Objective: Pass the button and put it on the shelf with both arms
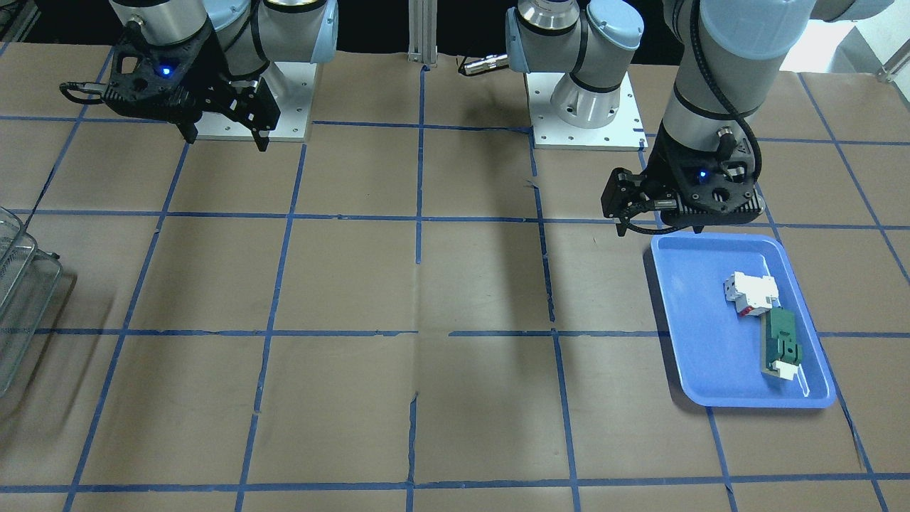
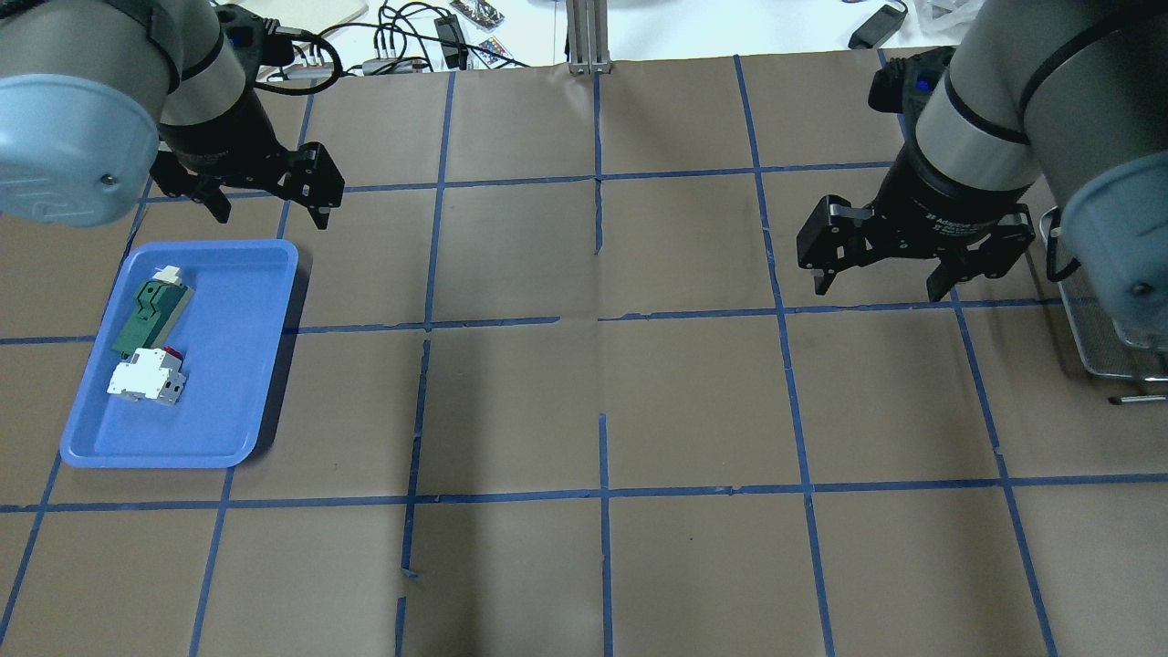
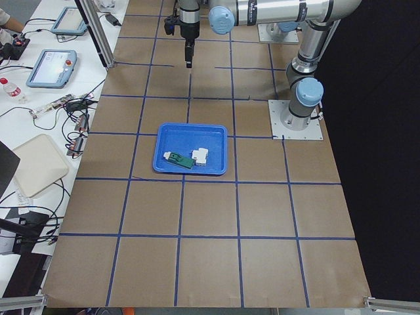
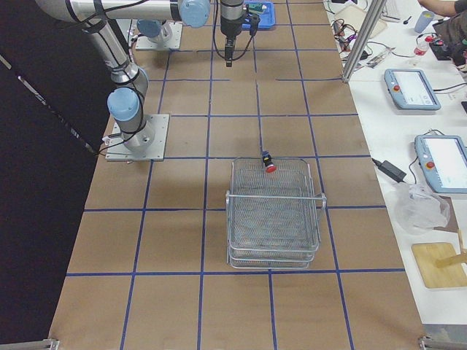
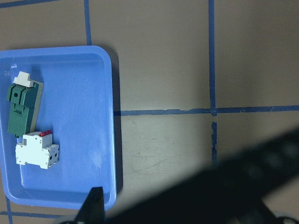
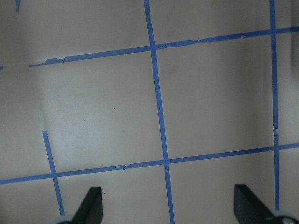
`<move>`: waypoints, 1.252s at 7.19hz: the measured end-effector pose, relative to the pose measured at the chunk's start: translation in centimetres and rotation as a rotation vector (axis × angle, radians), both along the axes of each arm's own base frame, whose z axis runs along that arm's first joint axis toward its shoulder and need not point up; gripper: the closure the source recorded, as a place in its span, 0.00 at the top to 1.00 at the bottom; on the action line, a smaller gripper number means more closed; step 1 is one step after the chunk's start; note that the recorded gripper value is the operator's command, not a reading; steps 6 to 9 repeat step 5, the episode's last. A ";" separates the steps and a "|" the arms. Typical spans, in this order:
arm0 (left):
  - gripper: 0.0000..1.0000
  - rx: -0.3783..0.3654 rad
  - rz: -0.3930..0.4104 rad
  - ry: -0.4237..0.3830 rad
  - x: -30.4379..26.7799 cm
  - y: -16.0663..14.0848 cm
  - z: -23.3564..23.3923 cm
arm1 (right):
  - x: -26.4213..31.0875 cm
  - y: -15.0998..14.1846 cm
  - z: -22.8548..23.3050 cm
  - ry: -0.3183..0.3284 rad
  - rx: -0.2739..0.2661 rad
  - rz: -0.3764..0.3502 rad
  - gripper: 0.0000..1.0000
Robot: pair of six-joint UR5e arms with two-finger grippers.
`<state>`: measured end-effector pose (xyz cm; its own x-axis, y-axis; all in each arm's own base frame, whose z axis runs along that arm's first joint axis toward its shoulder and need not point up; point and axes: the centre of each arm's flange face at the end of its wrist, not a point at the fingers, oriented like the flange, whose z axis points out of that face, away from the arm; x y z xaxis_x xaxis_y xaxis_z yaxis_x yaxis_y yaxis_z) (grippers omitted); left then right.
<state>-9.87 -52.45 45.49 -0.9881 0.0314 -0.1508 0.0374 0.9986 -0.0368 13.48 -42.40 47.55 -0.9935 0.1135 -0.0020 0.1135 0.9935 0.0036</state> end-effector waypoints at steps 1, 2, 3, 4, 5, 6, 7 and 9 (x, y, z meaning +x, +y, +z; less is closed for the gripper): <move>1.00 0.002 0.001 0.000 0.1 0.0 -0.1 | 0.0 -0.1 0.1 -0.002 -0.009 0.002 1.00; 1.00 0.002 0.002 0.002 0.1 0.0 -0.1 | 0.0 -0.1 0.1 -0.002 -0.013 0.003 1.00; 1.00 -0.007 0.008 0.009 0.0 -0.1 0.3 | 0.0 -0.1 0.1 -0.003 -0.014 0.003 1.00; 1.00 -0.017 0.019 0.019 -0.1 -0.2 0.7 | 0.0 -0.1 0.1 -0.004 -0.015 0.003 1.00; 1.00 -0.021 0.032 0.025 -0.1 -0.5 1.1 | 0.0 -0.1 0.1 -0.004 -0.016 0.003 1.00; 1.00 -0.021 0.032 0.025 -0.1 -0.5 1.1 | 0.0 -0.1 0.1 -0.004 -0.016 0.003 1.00; 1.00 -0.021 0.032 0.025 -0.1 -0.5 1.1 | 0.0 -0.1 0.1 -0.004 -0.016 0.003 1.00; 1.00 -0.021 0.032 0.025 -0.1 -0.5 1.1 | 0.0 -0.1 0.1 -0.004 -0.016 0.003 1.00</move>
